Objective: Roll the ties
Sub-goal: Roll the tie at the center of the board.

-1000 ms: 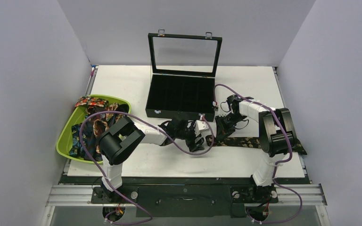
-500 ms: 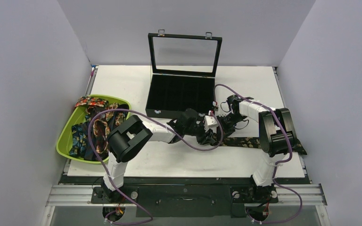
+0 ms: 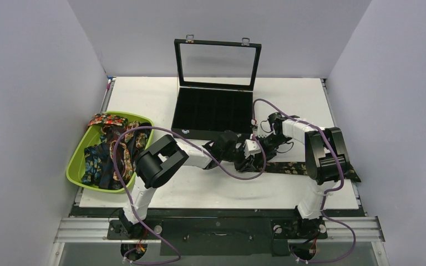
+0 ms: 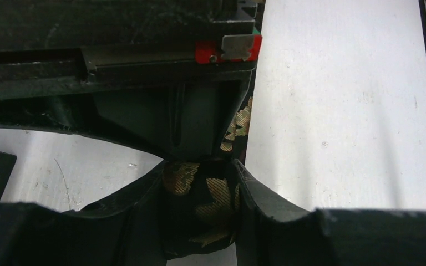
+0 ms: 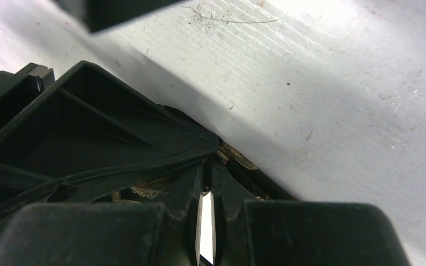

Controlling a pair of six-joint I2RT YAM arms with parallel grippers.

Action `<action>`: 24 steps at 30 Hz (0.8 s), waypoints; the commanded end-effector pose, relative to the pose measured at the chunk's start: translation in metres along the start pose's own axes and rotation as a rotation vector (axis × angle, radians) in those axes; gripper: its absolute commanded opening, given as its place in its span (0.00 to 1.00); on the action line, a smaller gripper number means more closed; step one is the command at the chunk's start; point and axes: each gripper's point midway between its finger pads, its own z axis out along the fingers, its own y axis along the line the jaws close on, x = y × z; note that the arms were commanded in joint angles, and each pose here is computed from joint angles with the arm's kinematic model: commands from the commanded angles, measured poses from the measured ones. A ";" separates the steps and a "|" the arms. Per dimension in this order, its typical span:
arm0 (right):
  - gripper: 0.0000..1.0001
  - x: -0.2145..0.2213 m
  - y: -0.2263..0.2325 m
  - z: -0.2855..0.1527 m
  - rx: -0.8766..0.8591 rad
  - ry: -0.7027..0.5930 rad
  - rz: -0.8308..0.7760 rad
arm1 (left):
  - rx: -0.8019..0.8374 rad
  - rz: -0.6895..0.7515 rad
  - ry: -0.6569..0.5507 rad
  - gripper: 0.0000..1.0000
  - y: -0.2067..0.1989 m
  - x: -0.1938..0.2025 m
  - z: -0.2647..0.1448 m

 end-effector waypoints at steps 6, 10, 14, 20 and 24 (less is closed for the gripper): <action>0.14 -0.004 0.010 -0.017 -0.091 -0.075 0.044 | -0.011 0.013 0.221 0.26 -0.006 0.066 -0.011; 0.27 -0.015 0.028 -0.040 -0.165 -0.142 0.060 | -0.011 0.022 0.257 0.25 -0.007 0.074 -0.016; 0.34 -0.020 0.049 -0.045 -0.231 -0.165 0.076 | -0.012 0.029 0.270 0.24 -0.006 0.076 -0.017; 0.39 -0.014 0.058 -0.039 -0.263 -0.136 0.079 | -0.012 0.029 0.269 0.24 -0.005 0.074 -0.016; 0.39 -0.008 0.048 -0.026 -0.201 -0.095 0.066 | -0.012 0.029 0.268 0.25 -0.005 0.073 -0.016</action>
